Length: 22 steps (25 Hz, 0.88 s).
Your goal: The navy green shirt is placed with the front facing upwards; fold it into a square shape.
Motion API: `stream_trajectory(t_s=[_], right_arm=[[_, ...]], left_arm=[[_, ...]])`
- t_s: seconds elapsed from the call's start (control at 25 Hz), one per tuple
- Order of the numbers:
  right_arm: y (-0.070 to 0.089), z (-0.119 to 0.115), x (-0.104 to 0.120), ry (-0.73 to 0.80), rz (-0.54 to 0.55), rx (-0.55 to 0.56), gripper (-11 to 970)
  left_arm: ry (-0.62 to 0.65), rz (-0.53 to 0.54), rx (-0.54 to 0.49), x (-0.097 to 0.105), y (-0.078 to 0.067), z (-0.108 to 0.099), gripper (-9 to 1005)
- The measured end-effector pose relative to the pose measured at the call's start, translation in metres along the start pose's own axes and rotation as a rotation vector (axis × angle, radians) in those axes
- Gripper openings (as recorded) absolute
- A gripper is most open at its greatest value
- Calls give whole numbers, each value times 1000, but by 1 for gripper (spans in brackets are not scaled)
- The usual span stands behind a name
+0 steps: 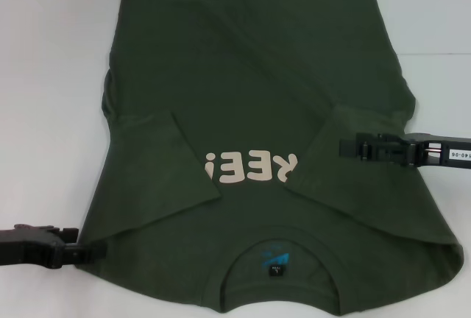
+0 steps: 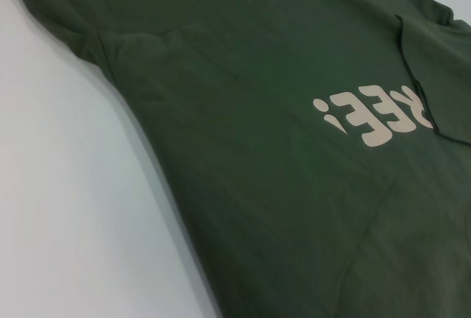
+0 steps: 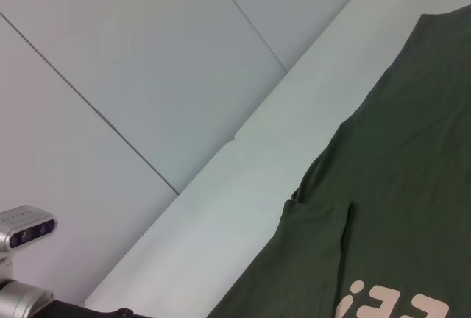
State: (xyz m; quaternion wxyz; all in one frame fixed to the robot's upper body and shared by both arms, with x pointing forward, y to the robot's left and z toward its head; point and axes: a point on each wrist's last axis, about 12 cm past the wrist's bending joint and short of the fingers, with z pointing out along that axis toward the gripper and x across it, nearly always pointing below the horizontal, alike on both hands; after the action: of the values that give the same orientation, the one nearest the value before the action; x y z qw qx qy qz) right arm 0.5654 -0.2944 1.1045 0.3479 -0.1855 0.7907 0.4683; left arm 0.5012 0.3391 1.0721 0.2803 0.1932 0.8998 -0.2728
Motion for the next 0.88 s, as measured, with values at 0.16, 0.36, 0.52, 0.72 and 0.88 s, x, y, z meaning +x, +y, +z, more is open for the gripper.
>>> stream_trajectory(t_s=[0.16,0.36,0.52,0.72,0.88], right_arm=[[0,1,-1,0,-1,-1,890],[0,0,0,-1,0,0,888],[0,-1,0,-8,3,2,886],[0,-1,-1,-8,3,2,883],[0,-1,0,-8,3,2,881]], left_arm=[[-2,-1,-4,0,1,0,770],[5,-1,-8,1,1,0,770],[9,-1,-6,1,1,0,770],[11,-6,-7,2,1,0,770],[12,-8,-8,3,1,0,769]])
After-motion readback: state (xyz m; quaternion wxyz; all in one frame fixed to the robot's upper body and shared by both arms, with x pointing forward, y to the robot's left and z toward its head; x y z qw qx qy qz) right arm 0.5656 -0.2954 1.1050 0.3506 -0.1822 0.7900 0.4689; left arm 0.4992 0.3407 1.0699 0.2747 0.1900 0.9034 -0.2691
